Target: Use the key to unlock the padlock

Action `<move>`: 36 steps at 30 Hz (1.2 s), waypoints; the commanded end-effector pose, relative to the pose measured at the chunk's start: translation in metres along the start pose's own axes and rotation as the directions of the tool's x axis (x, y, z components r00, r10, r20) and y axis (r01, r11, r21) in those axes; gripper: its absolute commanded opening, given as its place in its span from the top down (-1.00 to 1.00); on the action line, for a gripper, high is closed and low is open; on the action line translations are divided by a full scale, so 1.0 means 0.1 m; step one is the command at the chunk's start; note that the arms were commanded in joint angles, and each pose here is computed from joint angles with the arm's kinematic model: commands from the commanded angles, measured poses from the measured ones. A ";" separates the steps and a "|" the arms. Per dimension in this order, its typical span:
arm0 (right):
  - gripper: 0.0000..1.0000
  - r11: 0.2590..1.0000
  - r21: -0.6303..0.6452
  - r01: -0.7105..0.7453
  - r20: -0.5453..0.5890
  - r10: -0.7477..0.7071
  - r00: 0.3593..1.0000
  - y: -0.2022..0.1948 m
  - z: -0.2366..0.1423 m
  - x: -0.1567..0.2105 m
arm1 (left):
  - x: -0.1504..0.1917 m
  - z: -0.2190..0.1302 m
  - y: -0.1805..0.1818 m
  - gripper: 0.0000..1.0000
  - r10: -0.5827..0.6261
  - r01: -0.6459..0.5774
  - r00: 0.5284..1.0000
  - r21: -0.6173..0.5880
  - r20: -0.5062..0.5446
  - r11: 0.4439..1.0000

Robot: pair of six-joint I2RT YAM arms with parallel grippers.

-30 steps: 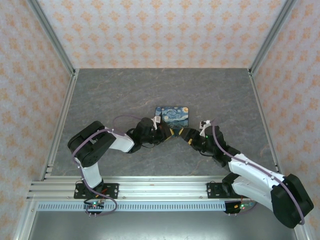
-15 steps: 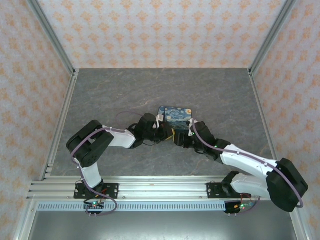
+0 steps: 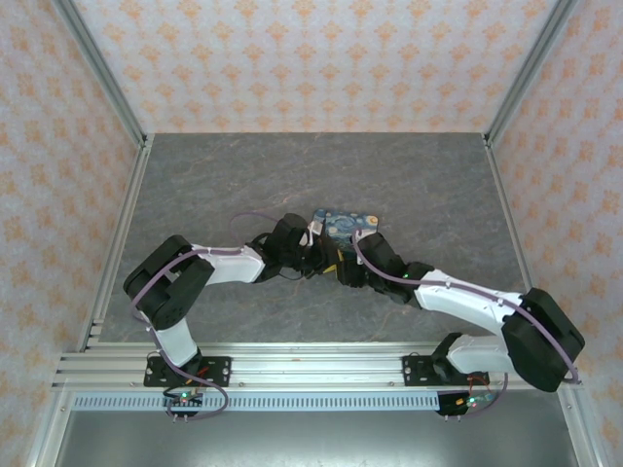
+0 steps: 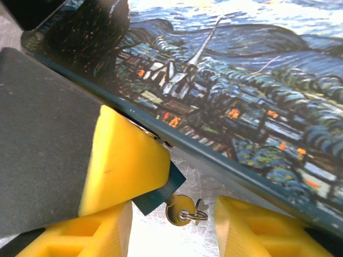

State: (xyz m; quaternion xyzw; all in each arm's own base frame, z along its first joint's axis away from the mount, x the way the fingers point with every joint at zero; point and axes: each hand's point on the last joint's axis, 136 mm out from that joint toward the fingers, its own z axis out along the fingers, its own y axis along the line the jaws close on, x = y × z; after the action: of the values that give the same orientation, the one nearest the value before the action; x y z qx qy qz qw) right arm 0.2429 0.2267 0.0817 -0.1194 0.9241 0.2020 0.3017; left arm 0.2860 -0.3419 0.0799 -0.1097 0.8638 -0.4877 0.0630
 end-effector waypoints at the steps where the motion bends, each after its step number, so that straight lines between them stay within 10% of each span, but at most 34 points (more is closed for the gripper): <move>1: 0.14 0.996 0.062 0.059 -0.004 -0.059 0.998 -0.06 0.00 -0.05 | 0.04 -0.08 -0.21 1.00 -0.014 0.016 0.999 0.040 -0.037 0.999; 36: 0.31 0.955 0.245 0.165 0.014 -0.174 0.985 -0.18 0.09 -0.19 | 0.06 -0.06 -0.21 1.00 -0.017 0.019 0.998 0.037 -0.054 0.999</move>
State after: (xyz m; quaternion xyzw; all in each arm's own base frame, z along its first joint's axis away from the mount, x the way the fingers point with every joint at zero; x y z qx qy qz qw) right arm 0.2476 0.2266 0.0716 -0.1845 0.9265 0.1025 0.3116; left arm 0.2889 -0.3435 0.0861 -0.1142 0.8619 -0.4908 0.0569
